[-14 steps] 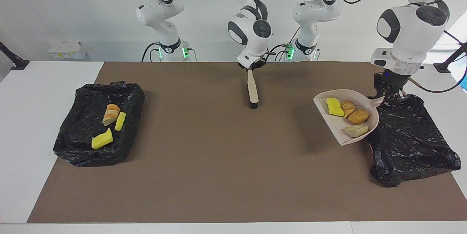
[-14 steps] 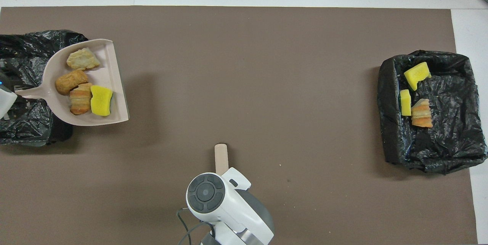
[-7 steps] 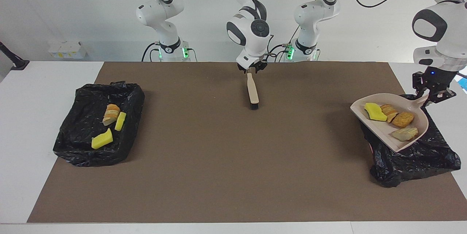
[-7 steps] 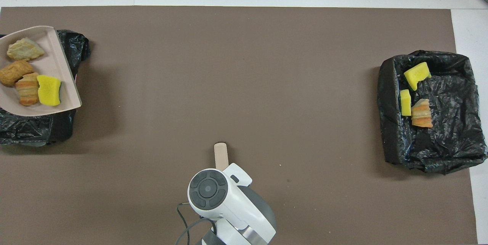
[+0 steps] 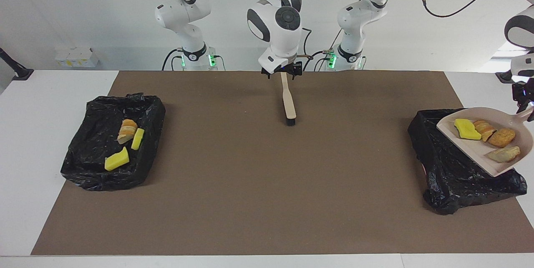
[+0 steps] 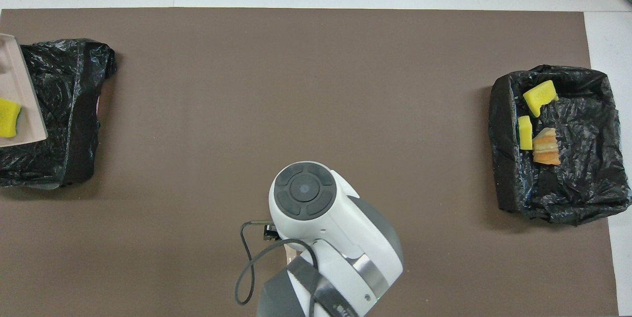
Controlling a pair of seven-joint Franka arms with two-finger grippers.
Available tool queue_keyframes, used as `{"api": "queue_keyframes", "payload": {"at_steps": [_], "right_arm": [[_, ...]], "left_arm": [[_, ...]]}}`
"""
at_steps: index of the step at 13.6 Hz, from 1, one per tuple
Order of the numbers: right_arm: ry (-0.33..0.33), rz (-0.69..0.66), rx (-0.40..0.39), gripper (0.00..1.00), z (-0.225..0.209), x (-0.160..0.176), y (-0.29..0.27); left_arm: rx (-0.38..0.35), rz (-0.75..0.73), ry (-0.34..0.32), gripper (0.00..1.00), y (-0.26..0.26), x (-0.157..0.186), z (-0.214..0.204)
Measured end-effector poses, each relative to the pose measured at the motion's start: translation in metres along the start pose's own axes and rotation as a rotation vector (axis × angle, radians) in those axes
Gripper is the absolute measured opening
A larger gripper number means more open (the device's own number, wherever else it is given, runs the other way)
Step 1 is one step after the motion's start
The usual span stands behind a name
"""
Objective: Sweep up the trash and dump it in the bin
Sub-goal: 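Tip the dustpan with the left gripper to dump pieces into the bin, then place the brush on the mat and withdraw the right gripper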
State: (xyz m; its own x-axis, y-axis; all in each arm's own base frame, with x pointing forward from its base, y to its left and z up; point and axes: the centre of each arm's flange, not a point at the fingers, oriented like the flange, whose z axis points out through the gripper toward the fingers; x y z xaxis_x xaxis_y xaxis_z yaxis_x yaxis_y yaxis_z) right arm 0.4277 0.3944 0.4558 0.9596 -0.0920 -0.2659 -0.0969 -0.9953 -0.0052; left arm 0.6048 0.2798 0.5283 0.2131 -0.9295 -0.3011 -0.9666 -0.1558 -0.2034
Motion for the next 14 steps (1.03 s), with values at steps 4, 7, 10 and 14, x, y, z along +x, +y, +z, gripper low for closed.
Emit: {"api": "queue_keyframes", "payload": {"at_steps": [4, 7, 10, 14], "right_arm": [[0.062, -0.056, -0.002, 1.00, -0.055, 0.044, 0.061], [0.108, -0.091, -0.030, 1.00, -0.070, 0.075, 0.103], [0.140, -0.182, -0.022, 1.00, -0.109, 0.100, 0.174], [0.189, -0.310, -0.092, 1.00, -0.140, 0.123, 0.277]], "left_arm": [[-0.011, 0.115, -0.166, 0.32, -0.010, 0.002, 0.004], [-0.024, 0.156, -0.213, 0.32, -0.012, 0.007, 0.001], [-0.052, 0.234, -0.279, 0.32, -0.016, 0.036, -0.007], [-0.072, 0.279, -0.371, 0.32, -0.018, 0.045, -0.013]]}}
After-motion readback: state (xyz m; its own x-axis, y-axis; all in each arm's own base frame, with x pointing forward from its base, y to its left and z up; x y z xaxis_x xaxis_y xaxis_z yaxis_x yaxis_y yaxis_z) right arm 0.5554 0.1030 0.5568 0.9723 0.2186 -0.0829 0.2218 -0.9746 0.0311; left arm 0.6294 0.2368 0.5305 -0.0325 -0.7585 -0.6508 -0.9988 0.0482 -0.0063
